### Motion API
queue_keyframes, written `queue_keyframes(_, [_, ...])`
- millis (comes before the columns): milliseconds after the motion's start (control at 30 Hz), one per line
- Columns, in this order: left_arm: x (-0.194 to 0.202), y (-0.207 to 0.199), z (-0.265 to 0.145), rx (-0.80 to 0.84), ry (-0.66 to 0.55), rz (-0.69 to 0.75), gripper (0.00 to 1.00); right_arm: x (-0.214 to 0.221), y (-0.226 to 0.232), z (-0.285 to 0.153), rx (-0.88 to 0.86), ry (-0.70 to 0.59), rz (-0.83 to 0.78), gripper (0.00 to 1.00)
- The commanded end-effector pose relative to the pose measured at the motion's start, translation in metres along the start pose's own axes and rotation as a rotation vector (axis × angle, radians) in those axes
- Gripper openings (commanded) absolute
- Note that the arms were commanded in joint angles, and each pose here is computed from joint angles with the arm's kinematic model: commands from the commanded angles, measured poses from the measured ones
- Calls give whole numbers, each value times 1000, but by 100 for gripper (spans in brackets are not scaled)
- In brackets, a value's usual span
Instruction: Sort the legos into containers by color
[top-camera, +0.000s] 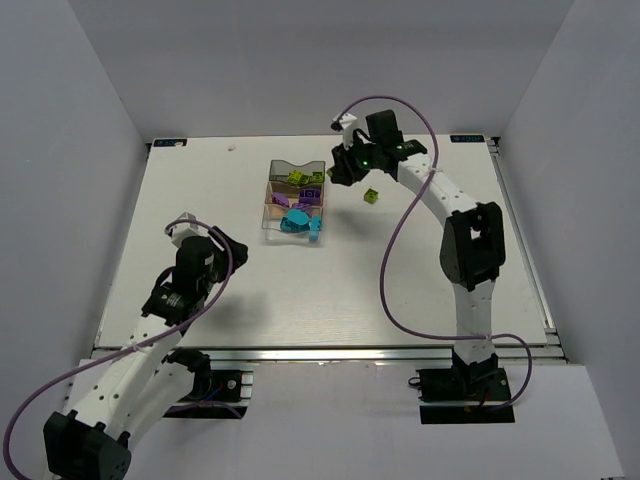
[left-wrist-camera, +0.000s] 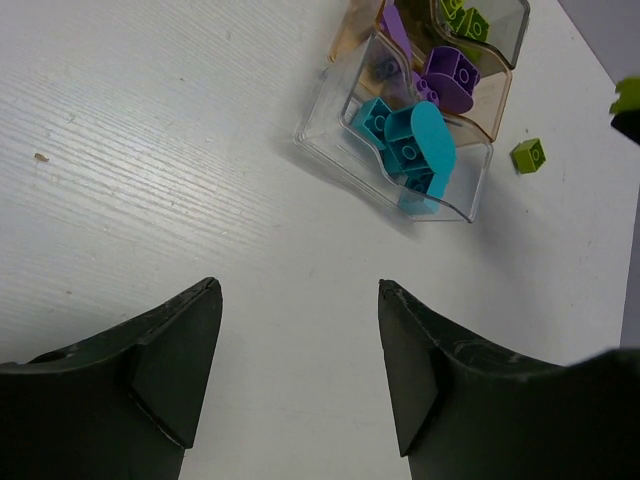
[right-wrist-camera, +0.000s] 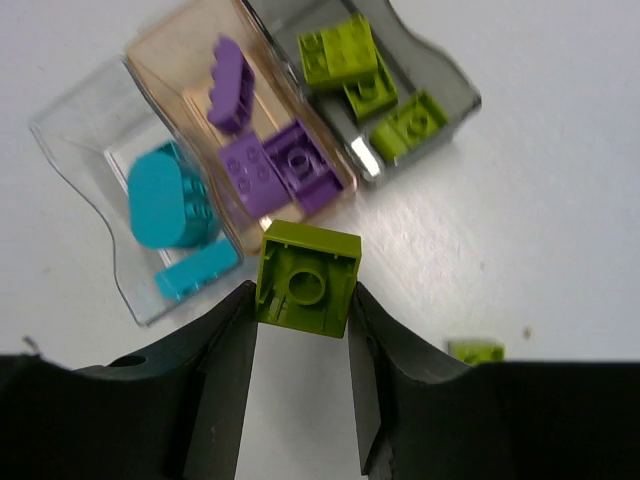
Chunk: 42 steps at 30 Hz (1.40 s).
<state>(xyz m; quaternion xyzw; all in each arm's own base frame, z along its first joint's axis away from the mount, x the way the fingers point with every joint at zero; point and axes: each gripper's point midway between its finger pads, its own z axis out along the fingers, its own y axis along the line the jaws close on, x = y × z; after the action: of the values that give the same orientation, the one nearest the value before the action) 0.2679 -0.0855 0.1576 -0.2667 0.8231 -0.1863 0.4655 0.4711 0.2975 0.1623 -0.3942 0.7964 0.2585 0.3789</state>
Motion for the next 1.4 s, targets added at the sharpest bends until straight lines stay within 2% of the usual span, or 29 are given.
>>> queue_keyframes(0, [-6,-5,-4,31,-26,-21,73,-31,15,18,-89,-86,-132,0])
queue_keyframes(300, [-4,0,-11,27,-26,-36,74,-70,-4,55,-12,-234,-186,0])
queue_keyframes(500, [-2,4,-15,23,-26,-46,74,-71,-18,83,45,-259,-129,0])
queue_keyframes(600, [-1,6,-16,19,-24,-49,74,-70,-22,92,79,-268,-121,7])
queue_keyframes(800, [-1,8,-19,11,-24,-53,74,-65,-26,107,112,-273,-118,39])
queue_keyframes(833, [-1,8,-20,10,-23,-52,74,-64,-27,108,116,-271,-119,50])
queue_keyframes(933, [-1,9,-21,8,-21,-54,74,-63,-30,111,127,-273,-128,68])
queue_keyframes(1100, [-2,6,-20,18,-26,-59,74,-77,-33,96,148,-293,-158,80])
queue_keyframes(1200, [-3,4,-19,22,-25,-58,74,-95,-36,71,181,-315,-179,79])
queue_keyframes(1233, [-2,3,-17,25,-24,-57,74,-100,-41,62,223,-325,-167,72])
queue_keyframes(1267, [-1,4,-16,25,-22,-56,74,-85,-45,62,234,-299,-145,68])
queue_keyframes(1300, [-3,2,-15,33,-28,-59,74,-93,-51,43,256,-322,-141,65])
queue_keyframes(1367, [0,2,-13,36,-21,-58,74,-87,-55,29,263,-302,-138,63])
